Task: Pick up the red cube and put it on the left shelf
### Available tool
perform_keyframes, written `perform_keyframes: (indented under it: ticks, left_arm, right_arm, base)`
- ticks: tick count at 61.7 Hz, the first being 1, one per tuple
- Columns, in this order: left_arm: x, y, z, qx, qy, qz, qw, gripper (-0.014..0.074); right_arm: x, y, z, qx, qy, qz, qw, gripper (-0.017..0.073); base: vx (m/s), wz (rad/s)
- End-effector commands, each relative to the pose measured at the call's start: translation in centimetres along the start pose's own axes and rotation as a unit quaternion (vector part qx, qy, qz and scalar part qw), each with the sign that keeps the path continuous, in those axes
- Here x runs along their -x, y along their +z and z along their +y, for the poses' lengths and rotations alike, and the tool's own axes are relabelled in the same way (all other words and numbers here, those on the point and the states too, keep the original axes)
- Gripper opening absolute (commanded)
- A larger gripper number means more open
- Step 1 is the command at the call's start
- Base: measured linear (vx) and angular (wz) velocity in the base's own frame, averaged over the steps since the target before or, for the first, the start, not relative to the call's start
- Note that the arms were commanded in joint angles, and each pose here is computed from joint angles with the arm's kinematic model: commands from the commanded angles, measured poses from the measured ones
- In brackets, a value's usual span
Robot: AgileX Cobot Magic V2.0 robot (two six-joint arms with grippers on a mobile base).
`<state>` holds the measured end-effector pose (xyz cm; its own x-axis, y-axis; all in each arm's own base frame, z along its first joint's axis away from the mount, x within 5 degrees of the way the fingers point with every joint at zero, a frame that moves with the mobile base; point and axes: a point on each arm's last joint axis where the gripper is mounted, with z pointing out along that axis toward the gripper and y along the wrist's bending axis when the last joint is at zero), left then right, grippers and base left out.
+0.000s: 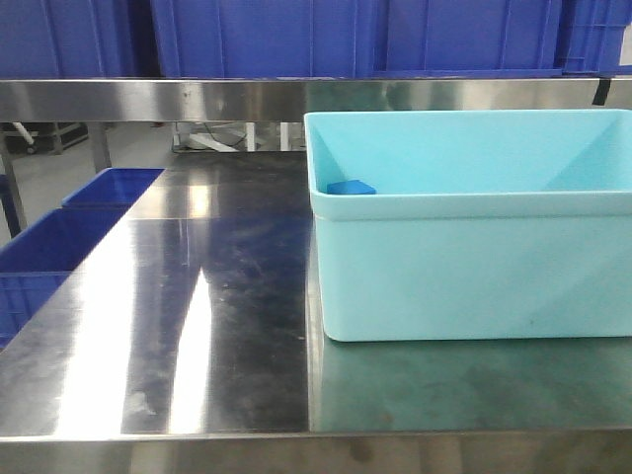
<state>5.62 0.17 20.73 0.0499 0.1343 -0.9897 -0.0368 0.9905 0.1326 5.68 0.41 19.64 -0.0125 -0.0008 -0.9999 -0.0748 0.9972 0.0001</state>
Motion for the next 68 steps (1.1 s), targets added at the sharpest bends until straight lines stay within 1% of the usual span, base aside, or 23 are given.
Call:
perform_keyframes:
  ticks: [1,68]
  left_arm:
    - [0.16,-0.08,0.00,0.003,-0.002,-0.041,0.999,0.0106]
    - [0.16,-0.08,0.00,0.003,-0.002,-0.041,0.999,0.0106]
  right_arm:
    - [1.70,-0.29,0.00,-0.002,-0.007,-0.062,0.998,0.0053]
    - [1.70,-0.29,0.00,-0.002,-0.007,-0.062,0.998,0.0053]
  base:
    - [0.00,0.00]
    - [0.00,0.00]
